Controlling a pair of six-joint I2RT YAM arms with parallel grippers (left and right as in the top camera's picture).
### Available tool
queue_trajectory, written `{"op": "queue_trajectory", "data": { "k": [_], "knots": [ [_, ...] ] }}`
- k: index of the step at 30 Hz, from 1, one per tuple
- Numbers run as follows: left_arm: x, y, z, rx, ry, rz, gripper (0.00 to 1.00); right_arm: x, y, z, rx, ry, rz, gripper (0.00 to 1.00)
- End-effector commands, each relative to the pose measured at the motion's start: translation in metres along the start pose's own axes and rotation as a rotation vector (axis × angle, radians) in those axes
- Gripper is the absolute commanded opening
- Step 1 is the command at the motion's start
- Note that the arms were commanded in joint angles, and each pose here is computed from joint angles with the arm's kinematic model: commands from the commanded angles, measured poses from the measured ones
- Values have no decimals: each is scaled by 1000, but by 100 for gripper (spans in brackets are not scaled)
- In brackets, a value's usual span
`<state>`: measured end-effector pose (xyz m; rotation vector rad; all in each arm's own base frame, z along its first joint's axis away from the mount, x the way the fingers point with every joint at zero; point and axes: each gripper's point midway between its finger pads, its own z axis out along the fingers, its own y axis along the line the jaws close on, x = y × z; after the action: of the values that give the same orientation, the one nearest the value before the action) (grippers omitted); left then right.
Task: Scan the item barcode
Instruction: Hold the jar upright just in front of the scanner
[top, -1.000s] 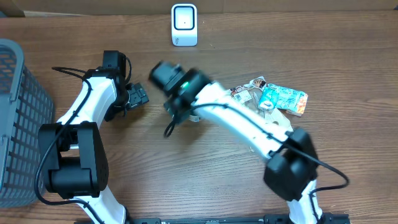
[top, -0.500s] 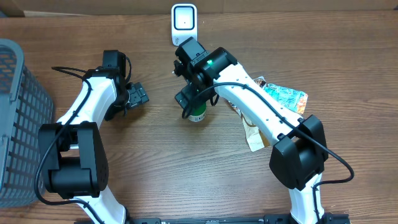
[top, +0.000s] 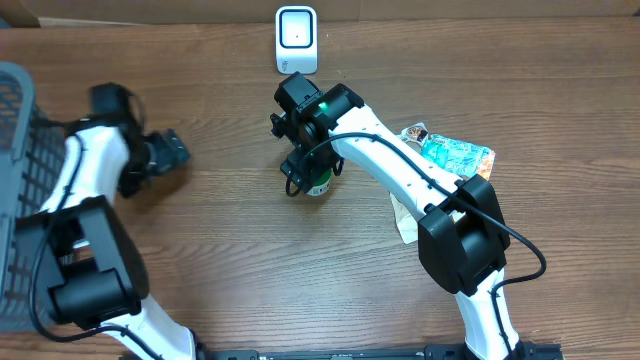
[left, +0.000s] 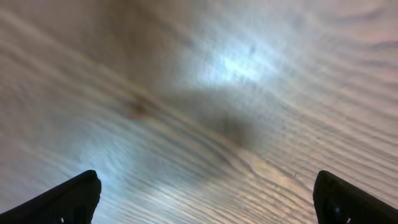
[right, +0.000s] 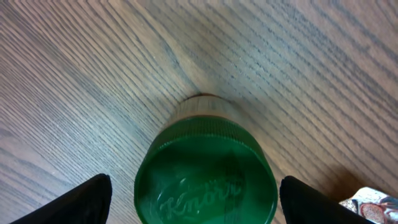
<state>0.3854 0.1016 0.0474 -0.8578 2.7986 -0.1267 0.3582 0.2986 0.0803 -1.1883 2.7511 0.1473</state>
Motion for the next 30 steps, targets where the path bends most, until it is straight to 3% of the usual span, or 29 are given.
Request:
{"op": "queue_trajectory", "data": {
  "k": [1, 7, 11, 13, 17, 20, 23, 30],
  "knots": [
    [-15, -18, -12, 167, -23, 187, 99, 1, -6, 12, -7, 19, 6, 85],
    [-15, -20, -13, 193, -20, 188, 100, 5, -11, 17, -12, 36, 21, 63],
    [-18, -23, -13, 197, -36, 207, 100, 5, -9, 17, -22, 34, 30, 34],
    [-19, -26, -13, 201, -44, 221, 100, 4, -5, 17, -58, 27, 36, 28],
    [-21, -31, -13, 202, -58, 235, 100, -2, -2, 16, -93, 5, 157, 27],
    [-21, -31, -13, 202, -58, 236, 99, -5, -1, 16, -98, -3, 235, 47],
    [-21, -31, -13, 202, -59, 234, 100, -7, -3, 16, -95, -11, 268, 53],
    [-21, -31, -13, 202, -59, 234, 100, -5, -21, 17, 4, -9, 422, 54]
  ]
}}
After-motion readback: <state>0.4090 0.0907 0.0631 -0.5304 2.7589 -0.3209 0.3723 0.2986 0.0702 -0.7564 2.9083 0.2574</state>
